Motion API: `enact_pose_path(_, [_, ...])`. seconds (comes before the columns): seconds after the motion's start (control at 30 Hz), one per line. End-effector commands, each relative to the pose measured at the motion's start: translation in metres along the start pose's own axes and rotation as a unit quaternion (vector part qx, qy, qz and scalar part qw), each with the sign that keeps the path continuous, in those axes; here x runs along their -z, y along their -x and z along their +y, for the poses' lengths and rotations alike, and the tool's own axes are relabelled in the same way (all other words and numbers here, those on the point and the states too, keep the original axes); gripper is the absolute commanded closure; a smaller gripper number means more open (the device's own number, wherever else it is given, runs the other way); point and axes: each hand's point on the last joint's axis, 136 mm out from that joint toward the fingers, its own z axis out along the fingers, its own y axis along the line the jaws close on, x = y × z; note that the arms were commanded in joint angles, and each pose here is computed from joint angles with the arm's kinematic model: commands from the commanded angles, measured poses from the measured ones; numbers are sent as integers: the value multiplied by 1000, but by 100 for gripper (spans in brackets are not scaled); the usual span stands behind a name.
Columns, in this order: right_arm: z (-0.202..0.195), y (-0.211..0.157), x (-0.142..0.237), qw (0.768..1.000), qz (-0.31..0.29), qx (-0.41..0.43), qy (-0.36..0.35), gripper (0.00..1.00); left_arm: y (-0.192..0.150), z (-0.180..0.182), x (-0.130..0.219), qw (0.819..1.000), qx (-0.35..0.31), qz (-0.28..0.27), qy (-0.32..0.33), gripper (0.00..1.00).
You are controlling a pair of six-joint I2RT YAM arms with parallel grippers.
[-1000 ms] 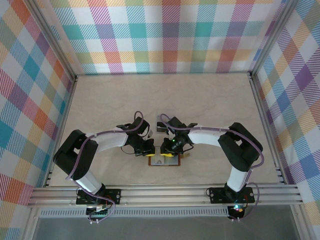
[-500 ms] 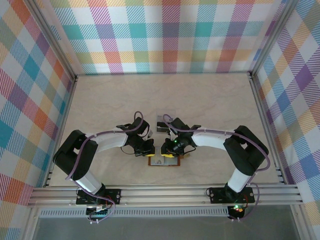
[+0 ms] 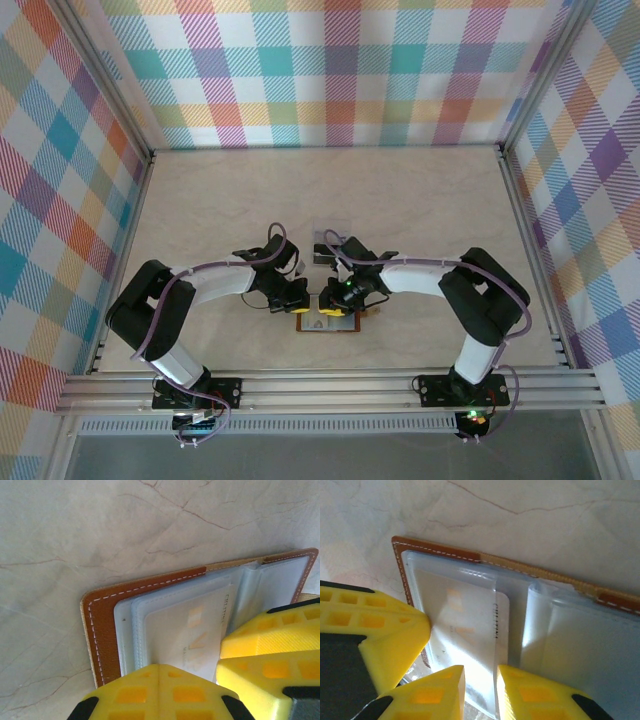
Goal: Take the credit cards out of the card holder
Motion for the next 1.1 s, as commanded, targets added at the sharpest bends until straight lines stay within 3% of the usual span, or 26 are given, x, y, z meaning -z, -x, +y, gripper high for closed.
enact_pose_path(0.0, [-15, -3, -5, 999, 5, -6, -31, 75, -18, 25, -2, 999, 11, 20, 49, 96])
enact_pose_path(0.27, [-31, -2, 5, 996, -13, -4, -84, 75, -16, 20, 5, 999, 7, 12, 46, 92])
enact_pose_path(0.8, [-9, -2, 18, 999, -23, 9, -44, 72, -12, -13, 25, 1000, -14, -6, 25, 90])
enact_pose_path(1.07, [-21, -3, 15, 997, -21, -5, -70, 71, -9, -38, 2, 1000, -16, 14, 1, 94])
